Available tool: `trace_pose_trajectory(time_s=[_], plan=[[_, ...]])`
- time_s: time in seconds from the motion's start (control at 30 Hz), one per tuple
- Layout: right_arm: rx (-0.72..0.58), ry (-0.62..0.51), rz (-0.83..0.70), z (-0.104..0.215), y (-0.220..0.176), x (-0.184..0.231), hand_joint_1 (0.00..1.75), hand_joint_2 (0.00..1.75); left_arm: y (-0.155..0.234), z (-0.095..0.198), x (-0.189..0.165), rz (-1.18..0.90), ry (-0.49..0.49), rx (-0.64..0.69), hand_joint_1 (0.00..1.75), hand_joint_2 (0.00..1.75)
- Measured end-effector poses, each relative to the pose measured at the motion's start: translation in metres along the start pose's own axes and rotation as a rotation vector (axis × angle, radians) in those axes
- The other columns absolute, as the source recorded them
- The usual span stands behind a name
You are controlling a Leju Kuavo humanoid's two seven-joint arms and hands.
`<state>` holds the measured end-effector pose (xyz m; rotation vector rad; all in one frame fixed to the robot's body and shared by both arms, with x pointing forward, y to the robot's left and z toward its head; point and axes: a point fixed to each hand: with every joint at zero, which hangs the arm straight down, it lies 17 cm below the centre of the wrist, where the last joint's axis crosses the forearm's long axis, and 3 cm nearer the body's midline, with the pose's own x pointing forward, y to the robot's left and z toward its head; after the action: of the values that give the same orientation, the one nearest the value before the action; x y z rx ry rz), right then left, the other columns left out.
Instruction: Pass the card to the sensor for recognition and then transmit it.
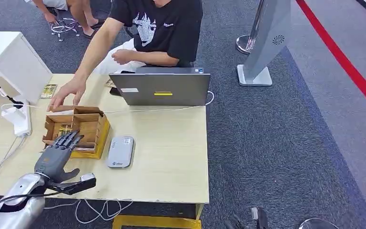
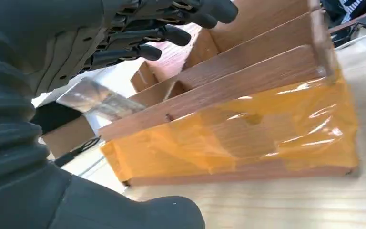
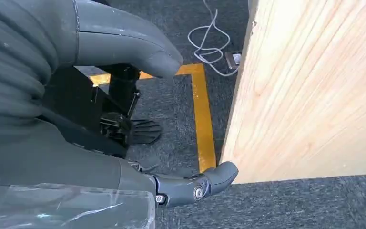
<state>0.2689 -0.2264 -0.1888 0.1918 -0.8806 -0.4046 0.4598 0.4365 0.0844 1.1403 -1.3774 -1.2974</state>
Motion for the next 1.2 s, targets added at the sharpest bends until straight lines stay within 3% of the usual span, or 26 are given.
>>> trace_pose_trajectory(time_s=[0.27, 1.2], plan=[[-0.003, -0.002, -0.008, 0.000, -0.001, 0.001, 0.00, 1.75, -0.002, 0.017, -0.023, 0.000, 0.039, -0.009, 0.00, 1.75], [-0.005, -0.002, -0.014, 0.000, -0.002, 0.000, 0.00, 1.75, 0.006, 0.023, -0.059, -0.023, 0.115, 0.001, 0.00, 1.75]])
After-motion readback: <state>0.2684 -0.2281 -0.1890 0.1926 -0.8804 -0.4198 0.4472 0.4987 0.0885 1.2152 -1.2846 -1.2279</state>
